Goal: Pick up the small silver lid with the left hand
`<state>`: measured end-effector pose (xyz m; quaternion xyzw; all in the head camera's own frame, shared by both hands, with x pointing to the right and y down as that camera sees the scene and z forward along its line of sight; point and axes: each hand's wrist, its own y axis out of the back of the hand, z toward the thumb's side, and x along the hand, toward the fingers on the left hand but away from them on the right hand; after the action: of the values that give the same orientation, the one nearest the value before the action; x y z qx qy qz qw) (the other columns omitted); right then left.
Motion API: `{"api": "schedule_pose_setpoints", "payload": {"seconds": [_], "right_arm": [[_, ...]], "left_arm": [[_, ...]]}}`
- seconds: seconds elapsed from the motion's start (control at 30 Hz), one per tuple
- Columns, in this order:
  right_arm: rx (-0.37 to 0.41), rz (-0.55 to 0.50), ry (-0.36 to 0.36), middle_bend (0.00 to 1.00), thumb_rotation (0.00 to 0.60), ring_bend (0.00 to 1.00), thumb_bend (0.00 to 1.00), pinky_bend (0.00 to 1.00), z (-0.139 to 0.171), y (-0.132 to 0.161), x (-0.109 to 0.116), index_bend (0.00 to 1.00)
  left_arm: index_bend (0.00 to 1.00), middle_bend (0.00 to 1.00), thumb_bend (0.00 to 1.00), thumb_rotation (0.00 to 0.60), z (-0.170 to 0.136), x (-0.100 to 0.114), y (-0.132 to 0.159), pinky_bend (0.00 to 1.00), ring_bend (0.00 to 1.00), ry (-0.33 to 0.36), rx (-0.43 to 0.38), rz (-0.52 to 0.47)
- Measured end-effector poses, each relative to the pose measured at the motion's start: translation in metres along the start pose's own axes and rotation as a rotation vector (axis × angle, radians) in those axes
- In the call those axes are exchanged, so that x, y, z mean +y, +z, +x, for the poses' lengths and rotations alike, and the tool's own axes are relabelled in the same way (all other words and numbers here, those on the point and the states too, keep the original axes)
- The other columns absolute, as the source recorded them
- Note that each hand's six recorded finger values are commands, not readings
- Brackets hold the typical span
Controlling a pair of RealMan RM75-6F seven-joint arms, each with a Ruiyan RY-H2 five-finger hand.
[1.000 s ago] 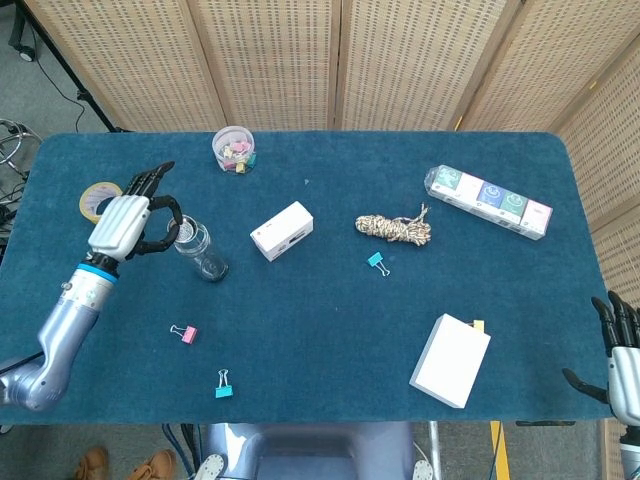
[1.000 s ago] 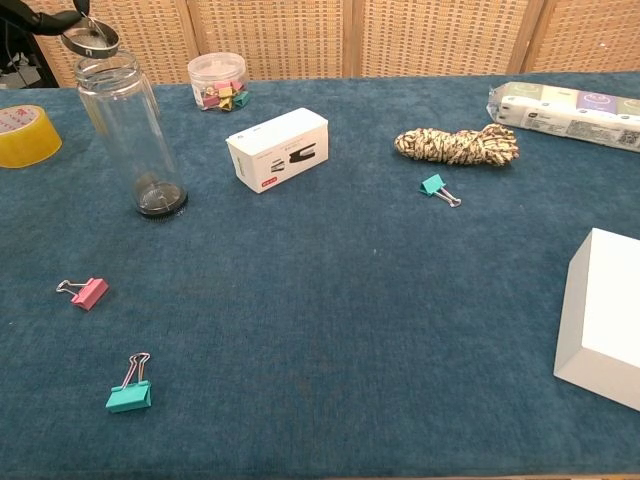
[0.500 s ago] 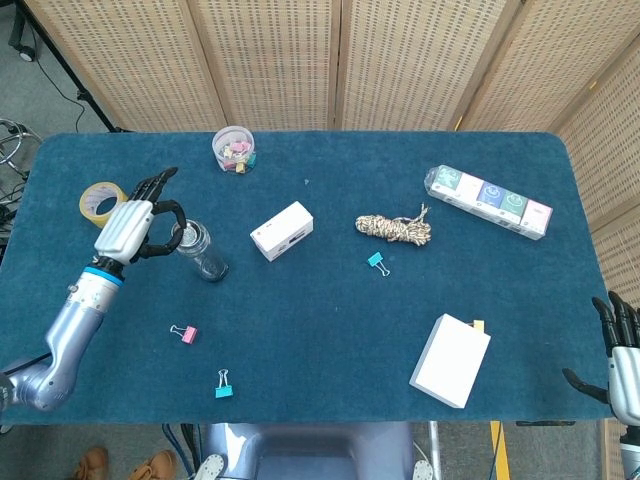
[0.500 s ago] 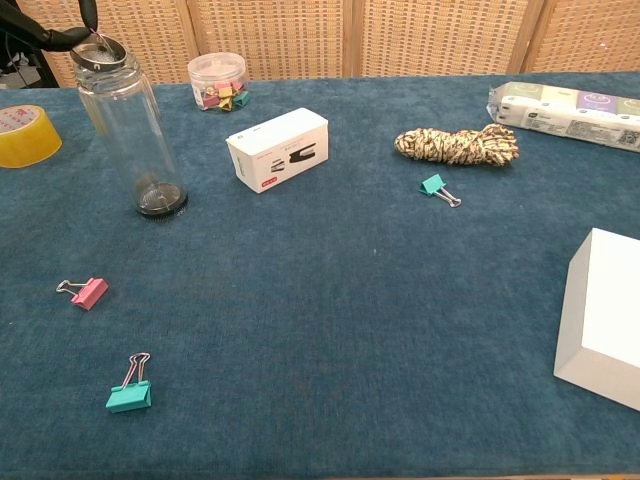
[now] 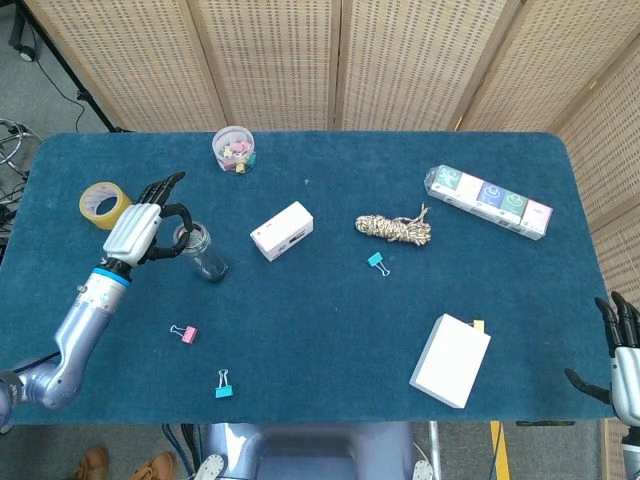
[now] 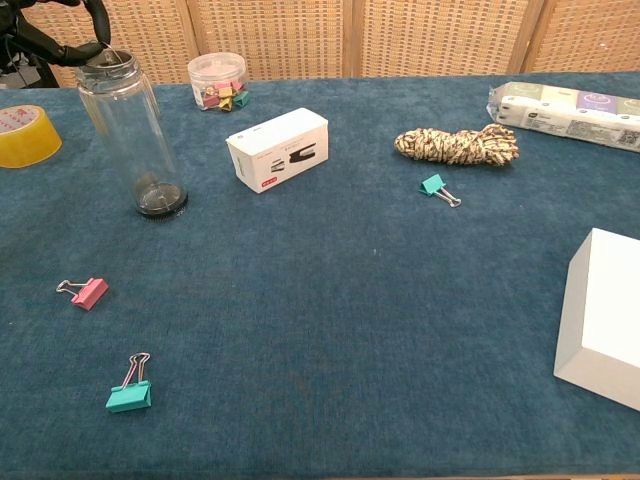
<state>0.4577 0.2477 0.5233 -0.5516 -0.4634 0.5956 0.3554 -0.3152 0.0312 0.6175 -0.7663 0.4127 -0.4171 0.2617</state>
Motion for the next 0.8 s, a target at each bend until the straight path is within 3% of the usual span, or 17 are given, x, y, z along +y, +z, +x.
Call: {"api": "schedule_pose_setpoints", "payload": {"seconds": [0.1, 0.2, 0.8], "right_arm": [[0.001, 0.0, 0.0, 0.0, 0.6, 0.0, 0.0, 0.0, -0.001, 0.0, 0.0, 0.0], [0.002, 0.001, 0.0, 0.0, 0.6, 0.0, 0.0, 0.0, 0.0, 0.0, 0.0, 0.0], [0.0, -0.002, -0.001, 0.0, 0.6, 0.0, 0.0, 0.0, 0.001, 0.0, 0.001, 0.0]], "left_arm": [[0.16, 0.0, 0.47, 0.6, -0.001, 0.0, -0.001, 0.0, 0.0, -0.001, 0.004, 0.01], [0.02, 0.0, 0.47, 0.6, -0.002, 0.0, -0.001, 0.0, 0.0, -0.003, 0.005, 0.019], [0.0, 0.0, 0.47, 0.6, -0.011, 0.013, -0.002, 0.0, 0.0, 0.011, 0.004, 0.021]]}}
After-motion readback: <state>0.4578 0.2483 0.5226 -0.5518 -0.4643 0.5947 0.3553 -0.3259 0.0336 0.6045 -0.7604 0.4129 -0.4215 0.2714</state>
